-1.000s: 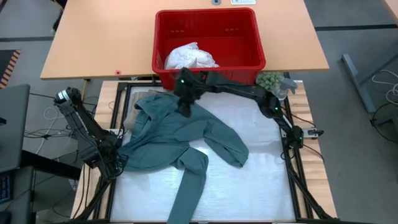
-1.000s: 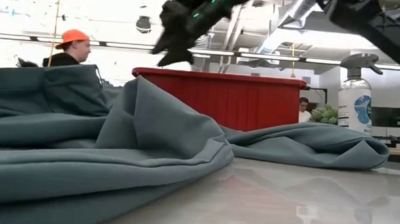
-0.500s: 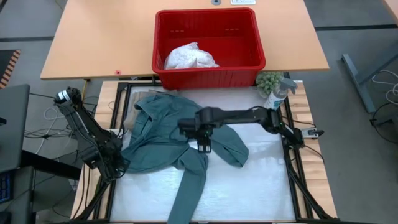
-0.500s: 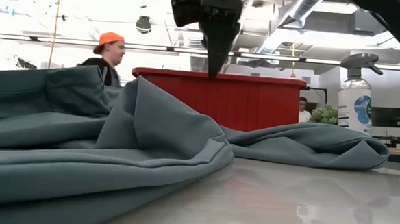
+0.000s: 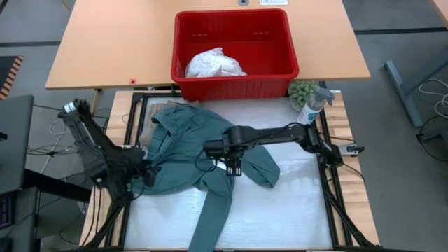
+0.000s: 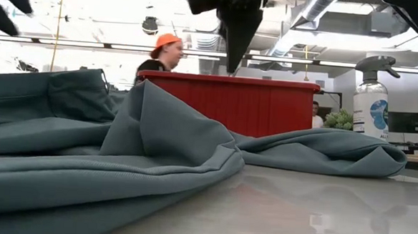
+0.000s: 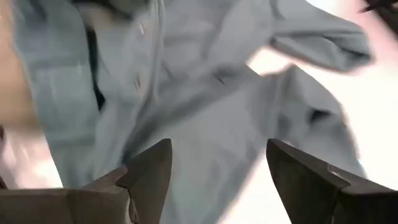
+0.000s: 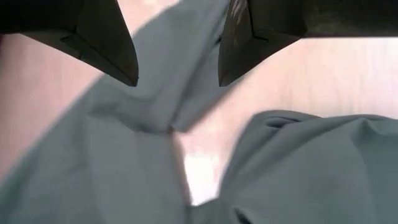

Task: Fold Laundry from Bin
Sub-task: Fold the blue pants in the red bin

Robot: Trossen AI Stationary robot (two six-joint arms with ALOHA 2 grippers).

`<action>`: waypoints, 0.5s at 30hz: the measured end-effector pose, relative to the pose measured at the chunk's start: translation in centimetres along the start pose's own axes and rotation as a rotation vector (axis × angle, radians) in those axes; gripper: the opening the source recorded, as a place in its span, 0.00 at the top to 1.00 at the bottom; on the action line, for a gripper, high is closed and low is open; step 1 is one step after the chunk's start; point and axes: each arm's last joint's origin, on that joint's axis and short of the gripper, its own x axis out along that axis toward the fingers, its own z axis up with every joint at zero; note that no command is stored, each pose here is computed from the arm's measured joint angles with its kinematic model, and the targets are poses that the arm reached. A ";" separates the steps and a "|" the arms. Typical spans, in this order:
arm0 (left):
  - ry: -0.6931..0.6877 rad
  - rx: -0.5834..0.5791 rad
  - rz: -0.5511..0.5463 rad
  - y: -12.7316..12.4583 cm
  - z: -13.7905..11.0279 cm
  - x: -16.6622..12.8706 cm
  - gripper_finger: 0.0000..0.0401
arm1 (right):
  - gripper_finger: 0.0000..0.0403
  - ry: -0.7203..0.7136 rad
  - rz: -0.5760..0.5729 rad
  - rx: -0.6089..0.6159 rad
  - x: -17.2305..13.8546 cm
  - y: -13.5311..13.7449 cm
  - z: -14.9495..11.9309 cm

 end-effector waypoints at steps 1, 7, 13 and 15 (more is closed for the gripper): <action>-0.022 0.031 0.013 -0.1 -0.1 0.6 0.38 | 0.39 -0.008 -0.012 0.014 -0.5 -0.2 -0.2; -0.081 0.103 0.149 -0.3 -0.1 4.6 0.38 | 0.39 -0.086 -0.039 0.147 -4.3 -1.3 -2.0; -0.073 -0.024 0.466 2.0 1.9 5.6 0.38 | 0.39 -0.139 -0.069 0.341 -6.1 -1.0 -3.4; -0.082 -0.080 0.546 2.8 2.5 5.2 0.38 | 0.39 -0.108 -0.108 0.378 -5.1 -0.1 -3.7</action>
